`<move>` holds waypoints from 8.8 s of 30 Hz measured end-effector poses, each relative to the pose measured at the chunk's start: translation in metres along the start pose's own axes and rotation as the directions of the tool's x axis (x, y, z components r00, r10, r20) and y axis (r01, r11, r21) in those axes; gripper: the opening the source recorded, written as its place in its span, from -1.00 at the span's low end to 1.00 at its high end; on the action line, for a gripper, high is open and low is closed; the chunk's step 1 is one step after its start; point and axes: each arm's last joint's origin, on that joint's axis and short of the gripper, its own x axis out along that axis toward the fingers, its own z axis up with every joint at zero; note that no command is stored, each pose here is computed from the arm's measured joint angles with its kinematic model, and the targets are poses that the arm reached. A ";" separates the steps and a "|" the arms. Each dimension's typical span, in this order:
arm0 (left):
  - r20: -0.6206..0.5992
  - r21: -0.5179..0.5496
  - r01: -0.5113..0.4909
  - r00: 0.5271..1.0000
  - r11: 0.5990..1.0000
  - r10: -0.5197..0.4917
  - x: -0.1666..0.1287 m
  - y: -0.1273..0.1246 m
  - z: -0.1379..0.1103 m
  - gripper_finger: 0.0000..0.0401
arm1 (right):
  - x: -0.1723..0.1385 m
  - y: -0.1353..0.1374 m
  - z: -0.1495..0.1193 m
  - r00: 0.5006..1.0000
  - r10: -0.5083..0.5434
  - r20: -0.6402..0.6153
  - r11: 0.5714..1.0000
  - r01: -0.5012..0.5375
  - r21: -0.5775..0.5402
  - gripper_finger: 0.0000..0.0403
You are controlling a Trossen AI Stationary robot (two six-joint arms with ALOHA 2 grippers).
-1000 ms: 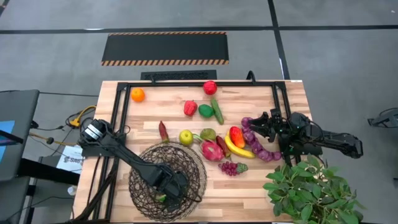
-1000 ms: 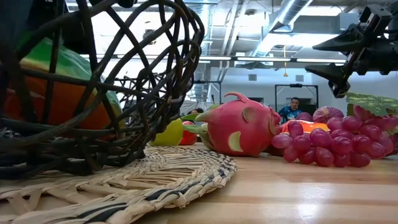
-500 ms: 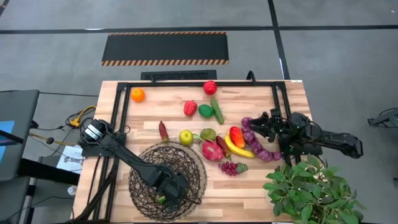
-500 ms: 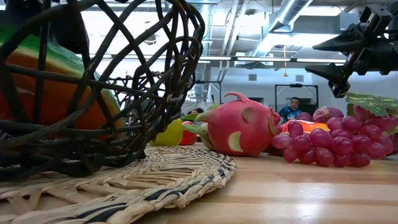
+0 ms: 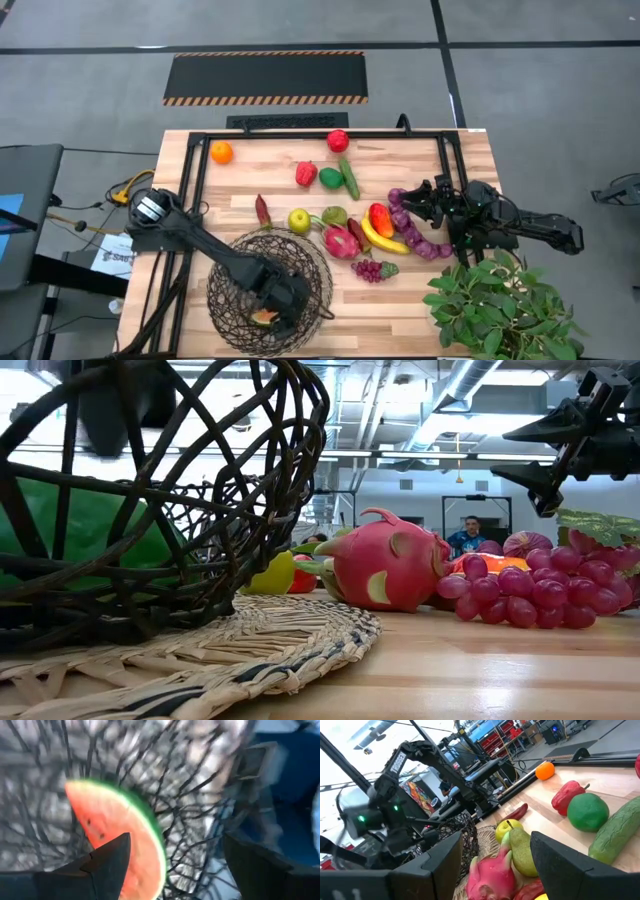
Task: Build produce basket
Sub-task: Put the orange into the woven basket
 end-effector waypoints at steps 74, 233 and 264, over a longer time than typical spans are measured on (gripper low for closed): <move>-0.059 -0.902 -0.332 0.729 0.277 0.682 -0.184 0.445 -0.023 0.59 | 0.000 0.000 0.000 1.000 -0.001 0.000 0.997 0.001 -0.081 0.27; 0.096 -0.759 -0.380 0.738 0.528 0.668 -0.126 0.359 0.059 0.77 | 0.057 0.041 0.042 0.988 -0.066 -0.142 0.974 0.032 -0.226 0.27; 0.074 -0.760 -0.364 0.775 0.539 0.628 -0.084 0.379 0.058 0.77 | 0.057 0.041 0.041 0.987 -0.069 -0.148 0.970 0.032 -0.241 0.27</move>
